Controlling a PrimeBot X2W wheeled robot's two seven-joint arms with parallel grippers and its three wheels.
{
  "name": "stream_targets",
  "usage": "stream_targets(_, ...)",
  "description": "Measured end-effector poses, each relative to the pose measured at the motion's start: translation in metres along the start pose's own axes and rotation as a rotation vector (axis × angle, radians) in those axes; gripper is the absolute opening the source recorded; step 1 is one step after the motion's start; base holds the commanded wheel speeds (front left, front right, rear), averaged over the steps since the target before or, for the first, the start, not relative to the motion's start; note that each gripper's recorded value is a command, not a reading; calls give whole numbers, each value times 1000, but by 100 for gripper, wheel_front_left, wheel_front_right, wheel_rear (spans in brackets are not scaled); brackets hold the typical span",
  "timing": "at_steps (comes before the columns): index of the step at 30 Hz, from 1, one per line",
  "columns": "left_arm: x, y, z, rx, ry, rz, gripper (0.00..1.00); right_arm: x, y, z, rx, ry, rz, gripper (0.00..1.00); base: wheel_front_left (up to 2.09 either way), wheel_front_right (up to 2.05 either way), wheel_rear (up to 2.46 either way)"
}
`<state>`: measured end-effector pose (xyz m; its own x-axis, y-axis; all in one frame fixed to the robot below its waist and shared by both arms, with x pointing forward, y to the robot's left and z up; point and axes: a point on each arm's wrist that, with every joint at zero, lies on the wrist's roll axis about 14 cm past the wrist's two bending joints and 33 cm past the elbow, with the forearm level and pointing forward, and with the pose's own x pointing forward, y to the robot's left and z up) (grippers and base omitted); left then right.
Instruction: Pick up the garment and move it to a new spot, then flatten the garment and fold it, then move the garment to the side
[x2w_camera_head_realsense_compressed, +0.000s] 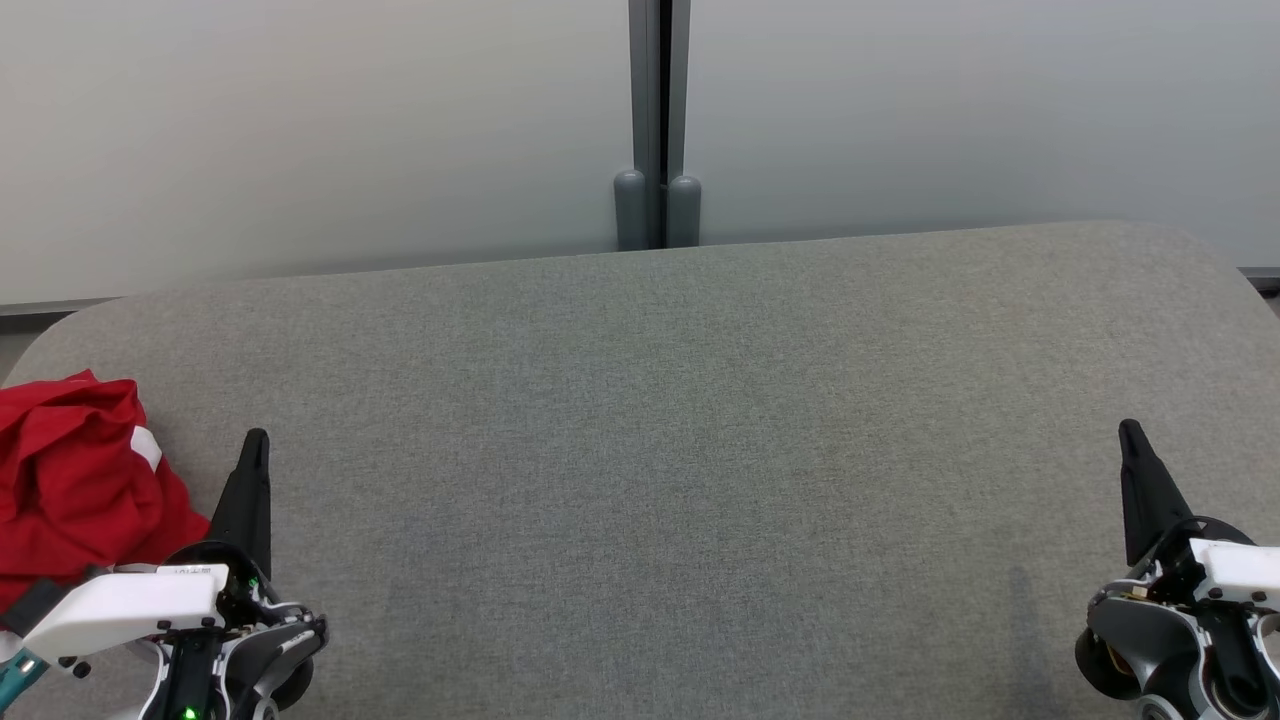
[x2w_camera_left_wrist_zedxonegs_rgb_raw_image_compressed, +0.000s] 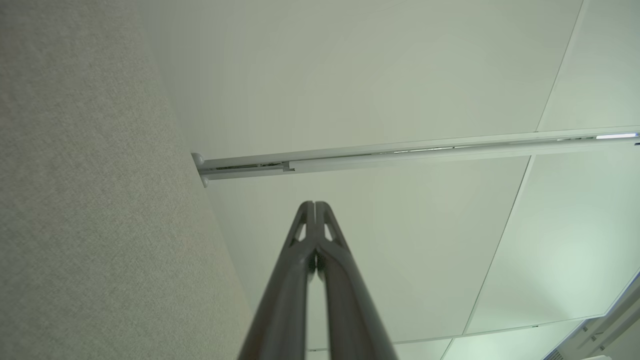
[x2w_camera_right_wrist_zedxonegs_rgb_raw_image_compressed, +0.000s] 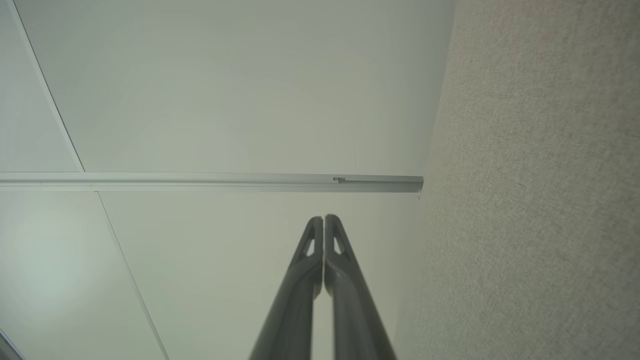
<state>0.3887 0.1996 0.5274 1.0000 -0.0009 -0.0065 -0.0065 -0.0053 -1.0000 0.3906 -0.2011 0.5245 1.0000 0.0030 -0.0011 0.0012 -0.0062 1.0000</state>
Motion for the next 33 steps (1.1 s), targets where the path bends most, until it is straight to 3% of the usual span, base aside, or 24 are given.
stream_targets(8,0,0,0,0,0,0,0,0,0,0,0,0,0,0,0,0,0)
stream_targets(9,0,2,0,-1,0,6,100,-1,-2,0,1,-1,-5,100,0,0,0)
stream_targets(14,-10,27,-3,-15,-1,77,100,-11,-24,-6,17,-3,-66,100,0,0,0)
stream_targets(23,-7,22,-6,2,-14,57,100,-8,-12,-6,-33,-11,-14,100,0,0,0)
stream_targets(33,-2,13,-3,134,-38,28,100,-6,4,6,-263,-33,64,100,0,0,0)
